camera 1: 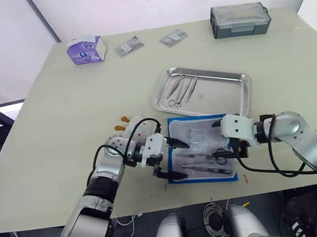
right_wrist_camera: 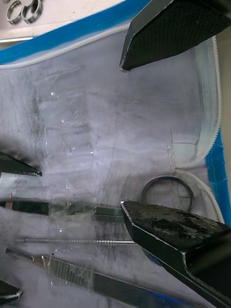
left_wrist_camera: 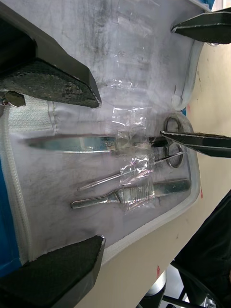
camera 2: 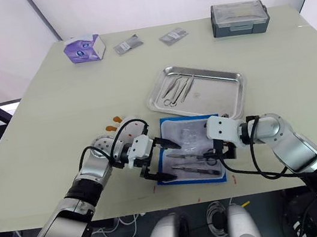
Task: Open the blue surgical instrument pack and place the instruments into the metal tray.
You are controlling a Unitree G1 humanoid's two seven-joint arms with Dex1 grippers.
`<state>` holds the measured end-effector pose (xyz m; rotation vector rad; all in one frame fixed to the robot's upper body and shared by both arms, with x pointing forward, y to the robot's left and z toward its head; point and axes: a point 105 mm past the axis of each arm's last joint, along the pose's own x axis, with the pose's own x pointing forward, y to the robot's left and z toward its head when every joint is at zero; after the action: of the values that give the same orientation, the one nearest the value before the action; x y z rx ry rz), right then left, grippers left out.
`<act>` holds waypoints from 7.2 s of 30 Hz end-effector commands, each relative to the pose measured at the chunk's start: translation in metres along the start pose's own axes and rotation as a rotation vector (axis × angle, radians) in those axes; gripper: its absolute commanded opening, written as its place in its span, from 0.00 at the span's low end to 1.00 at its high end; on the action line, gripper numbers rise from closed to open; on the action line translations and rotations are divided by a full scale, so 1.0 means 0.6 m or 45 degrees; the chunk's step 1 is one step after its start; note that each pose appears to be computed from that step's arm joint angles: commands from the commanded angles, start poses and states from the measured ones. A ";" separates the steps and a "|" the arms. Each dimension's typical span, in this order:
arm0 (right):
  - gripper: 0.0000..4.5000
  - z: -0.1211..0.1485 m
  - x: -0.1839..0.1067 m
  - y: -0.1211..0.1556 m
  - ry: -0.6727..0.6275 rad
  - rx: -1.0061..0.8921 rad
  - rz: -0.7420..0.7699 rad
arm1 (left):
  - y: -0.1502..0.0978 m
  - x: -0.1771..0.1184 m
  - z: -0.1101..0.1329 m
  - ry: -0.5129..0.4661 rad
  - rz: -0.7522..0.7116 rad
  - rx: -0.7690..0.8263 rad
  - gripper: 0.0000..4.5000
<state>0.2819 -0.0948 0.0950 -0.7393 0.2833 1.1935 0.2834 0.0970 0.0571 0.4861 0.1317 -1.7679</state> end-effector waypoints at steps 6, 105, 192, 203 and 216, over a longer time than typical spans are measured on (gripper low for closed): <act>1.00 0.022 -0.004 0.003 -0.056 -0.007 -0.003 | -0.055 0.008 -0.066 0.176 -0.149 -0.183 0.99; 0.01 0.059 -0.005 0.039 0.179 -0.052 0.164 | -0.057 0.012 -0.068 0.186 -0.165 -0.205 1.00; 0.01 -0.011 0.042 -0.220 0.033 1.001 -0.936 | -0.052 0.007 -0.070 0.189 -0.136 -0.213 1.00; 0.66 -0.001 0.046 -0.218 0.005 0.983 -0.889 | -0.052 0.006 -0.069 0.190 -0.133 -0.213 1.00; 0.97 0.084 -0.045 -0.130 -0.393 0.384 -0.558 | -0.051 0.004 -0.067 0.190 -0.134 -0.209 1.00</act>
<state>0.3518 -0.1128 0.1552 -0.3087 0.1540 0.6668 0.2826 0.0970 0.0547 0.4962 0.1649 -1.7743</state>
